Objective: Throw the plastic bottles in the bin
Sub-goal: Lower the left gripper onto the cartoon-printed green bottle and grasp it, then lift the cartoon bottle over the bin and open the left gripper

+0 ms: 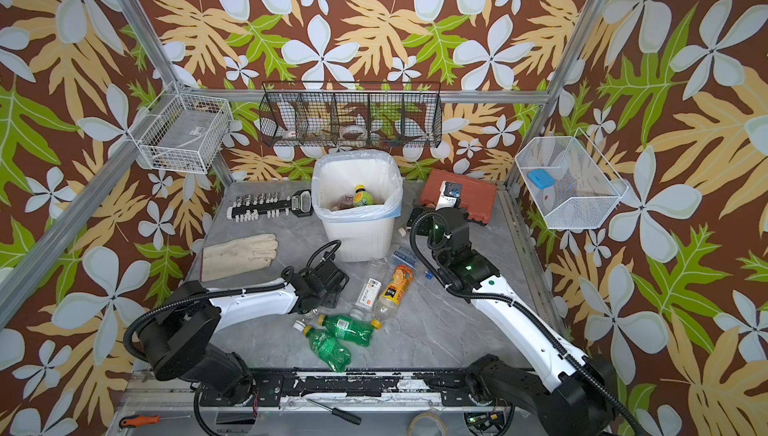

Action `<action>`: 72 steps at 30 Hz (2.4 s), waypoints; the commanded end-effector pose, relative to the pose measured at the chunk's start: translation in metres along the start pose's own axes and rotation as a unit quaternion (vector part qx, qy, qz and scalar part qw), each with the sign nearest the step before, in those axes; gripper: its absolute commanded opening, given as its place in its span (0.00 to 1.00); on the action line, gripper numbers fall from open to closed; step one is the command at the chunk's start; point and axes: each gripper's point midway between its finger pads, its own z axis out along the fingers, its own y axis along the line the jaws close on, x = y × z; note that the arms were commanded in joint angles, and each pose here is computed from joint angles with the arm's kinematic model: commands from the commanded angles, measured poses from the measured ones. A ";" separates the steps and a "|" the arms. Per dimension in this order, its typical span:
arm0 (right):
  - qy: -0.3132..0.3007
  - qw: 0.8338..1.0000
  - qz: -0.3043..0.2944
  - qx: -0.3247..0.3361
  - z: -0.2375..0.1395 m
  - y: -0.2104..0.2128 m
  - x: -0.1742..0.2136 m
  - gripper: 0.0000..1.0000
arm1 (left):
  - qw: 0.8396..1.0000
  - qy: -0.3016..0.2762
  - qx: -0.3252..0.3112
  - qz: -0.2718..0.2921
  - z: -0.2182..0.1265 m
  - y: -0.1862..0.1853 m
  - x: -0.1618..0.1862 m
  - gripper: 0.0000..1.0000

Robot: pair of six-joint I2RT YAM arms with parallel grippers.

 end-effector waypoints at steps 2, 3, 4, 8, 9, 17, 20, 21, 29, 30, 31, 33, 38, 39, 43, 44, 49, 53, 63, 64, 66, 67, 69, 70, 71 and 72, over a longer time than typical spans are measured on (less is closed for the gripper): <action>-0.012 1.000 0.006 0.003 0.001 -0.001 -0.006 1.00 | 1.000 0.000 -0.021 -0.001 -0.002 0.007 -0.001 0.67; -0.012 1.000 0.007 0.001 0.001 0.000 -0.007 1.00 | 1.000 -0.002 -0.023 -0.003 -0.004 0.008 -0.004 0.65; -0.010 1.000 0.006 0.000 0.002 0.000 -0.006 1.00 | 1.000 -0.004 -0.023 -0.005 -0.005 0.008 -0.005 0.64; -0.012 1.000 0.007 0.002 0.003 -0.001 -0.006 0.99 | 0.999 -0.020 -0.029 -0.017 -0.010 0.017 -0.012 0.63; -0.012 1.000 0.009 0.002 0.003 -0.001 -0.006 0.99 | 0.999 -0.023 -0.034 -0.025 -0.012 0.022 -0.015 0.63; -0.014 1.000 0.011 0.002 0.003 -0.002 -0.007 1.00 | 0.985 -0.106 -0.010 -0.132 -0.046 0.058 -0.058 0.62; -0.014 1.000 0.009 0.004 0.001 -0.004 -0.005 1.00 | 0.965 -0.176 0.032 -0.190 -0.075 0.070 -0.084 0.62; -0.014 1.000 0.010 0.006 0.001 -0.005 -0.004 0.99 | 0.957 -0.199 0.048 -0.207 -0.084 0.073 -0.091 0.63; -0.014 1.000 0.010 0.010 0.002 -0.008 -0.004 1.00 | 0.907 -0.293 0.103 -0.285 -0.126 0.105 -0.114 0.63; -0.014 1.000 0.012 0.009 0.002 -0.008 -0.005 1.00 | 0.906 -0.294 0.100 -0.287 -0.128 0.107 -0.114 0.63; -0.013 1.000 0.012 0.007 0.002 -0.007 -0.004 1.00 | 0.905 -0.295 0.099 -0.289 -0.131 0.109 -0.115 0.63; -0.012 1.000 0.010 0.006 0.002 -0.007 -0.003 1.00 | 0.903 -0.300 0.097 -0.291 -0.135 0.111 -0.116 0.63; -0.011 1.000 0.014 0.007 0.003 -0.009 -0.002 0.99 | 0.888 -0.338 0.097 -0.297 -0.163 0.123 -0.133 0.63; -0.011 1.000 0.012 0.007 0.003 -0.008 -0.003 0.99 | 0.883 -0.351 0.103 -0.295 -0.174 0.124 -0.141 0.63; -0.017 1.000 0.008 0.013 0.004 -0.011 -0.006 1.00 | 0.857 -0.416 0.123 -0.277 -0.226 0.128 -0.185 0.63; -0.018 1.000 0.009 0.010 0.003 -0.010 -0.007 1.00 | 0.849 -0.433 0.129 -0.272 -0.240 0.129 -0.198 0.63; -0.018 1.000 0.011 0.010 0.001 -0.012 -0.006 1.00 | 0.819 -0.489 0.191 -0.232 -0.286 0.108 -0.264 0.63; -0.019 1.000 0.008 0.017 -0.007 -0.017 -0.009 1.00 | 0.813 -0.488 0.245 -0.200 -0.292 0.077 -0.320 0.62; -0.025 0.999 0.011 0.033 -0.021 -0.030 -0.009 1.00 | 0.834 -0.443 0.274 -0.182 -0.224 0.018 -0.415 0.62; -0.024 0.999 0.011 0.032 -0.021 -0.030 -0.009 1.00 | 0.839 -0.435 0.273 -0.181 -0.216 0.014 -0.421 0.62; -0.025 0.999 0.010 0.031 -0.022 -0.029 -0.010 1.00 | 0.844 -0.424 0.278 -0.178 -0.207 0.007 -0.426 0.62; -0.026 0.999 0.009 0.033 -0.021 -0.030 -0.011 1.00 | 0.844 -0.421 0.281 -0.177 -0.203 0.003 -0.428 0.62; -0.026 0.999 0.008 0.034 -0.021 -0.031 -0.011 1.00 | 0.845 -0.416 0.285 -0.180 -0.197 0.000 -0.428 0.62; -0.026 0.999 0.008 0.034 -0.021 -0.030 -0.012 0.99 | 0.845 -0.413 0.287 -0.181 -0.195 -0.001 -0.428 0.62; -0.027 0.999 0.009 0.033 -0.021 -0.030 -0.012 1.00 | 0.845 -0.411 0.289 -0.182 -0.193 -0.002 -0.428 0.62; -0.025 0.999 0.008 0.032 -0.020 -0.029 -0.011 1.00 | 0.845 -0.409 0.291 -0.183 -0.192 -0.003 -0.427 0.62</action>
